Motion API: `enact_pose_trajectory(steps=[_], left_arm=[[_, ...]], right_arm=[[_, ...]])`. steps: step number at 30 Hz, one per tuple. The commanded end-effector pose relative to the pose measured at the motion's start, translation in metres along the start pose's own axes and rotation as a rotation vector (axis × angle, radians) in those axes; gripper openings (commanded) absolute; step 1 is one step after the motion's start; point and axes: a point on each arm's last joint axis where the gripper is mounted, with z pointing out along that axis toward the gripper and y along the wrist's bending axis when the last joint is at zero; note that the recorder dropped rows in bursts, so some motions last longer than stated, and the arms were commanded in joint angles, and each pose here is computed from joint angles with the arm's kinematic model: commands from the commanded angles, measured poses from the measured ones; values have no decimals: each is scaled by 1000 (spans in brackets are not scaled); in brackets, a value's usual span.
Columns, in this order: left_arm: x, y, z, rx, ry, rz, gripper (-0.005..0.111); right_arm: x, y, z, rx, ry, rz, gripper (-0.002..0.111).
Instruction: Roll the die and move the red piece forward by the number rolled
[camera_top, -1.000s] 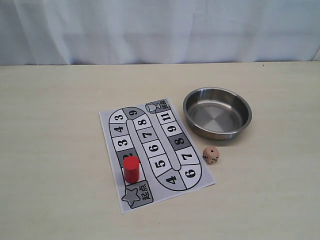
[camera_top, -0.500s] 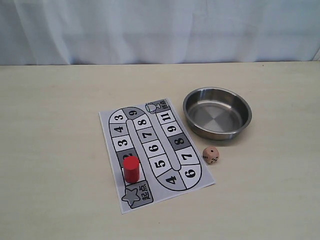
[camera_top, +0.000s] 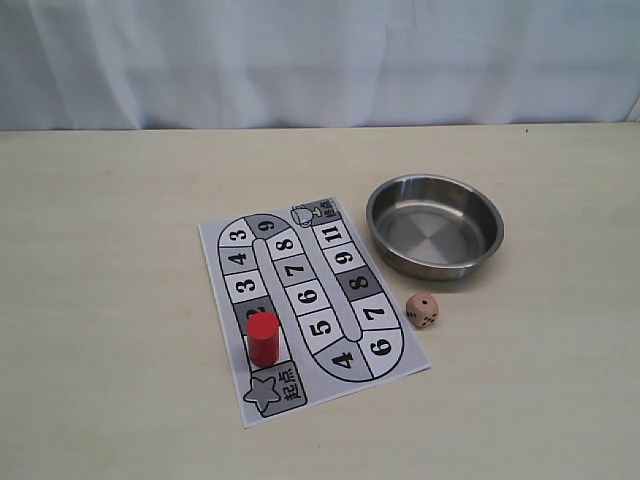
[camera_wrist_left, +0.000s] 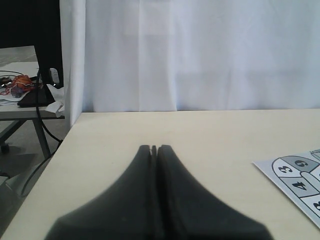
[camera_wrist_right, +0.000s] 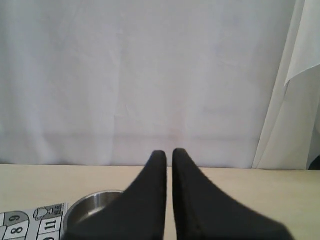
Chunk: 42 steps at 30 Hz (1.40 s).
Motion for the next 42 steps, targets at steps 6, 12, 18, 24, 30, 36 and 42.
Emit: enact_pose_trajectory(steps=[6,12,18,24,30,36,42], left_arm=[[-3,0,0,1,-18,-3,0],[-3,0,0,1,-20,-3,0],[-3,0,0,1,-20,-3,0],[-3,0,0,1,-20,-3,0],[-3,0,0,1,-20,-3,0],[-3,0,0,1,-20,-3,0],[-3,0,0,1,-18,-3,0]], right_arm=[[52,2,30,6,9,3,4],[89,4,45,17,-97,-5,4],[116,5,49,15,-57,-5,4],[125,6,49,8,40,-4,4],[132,6,48,3,123,-4,4],[134,7,48,0,149,12,4],[134,7,48,0,147,12,4]])
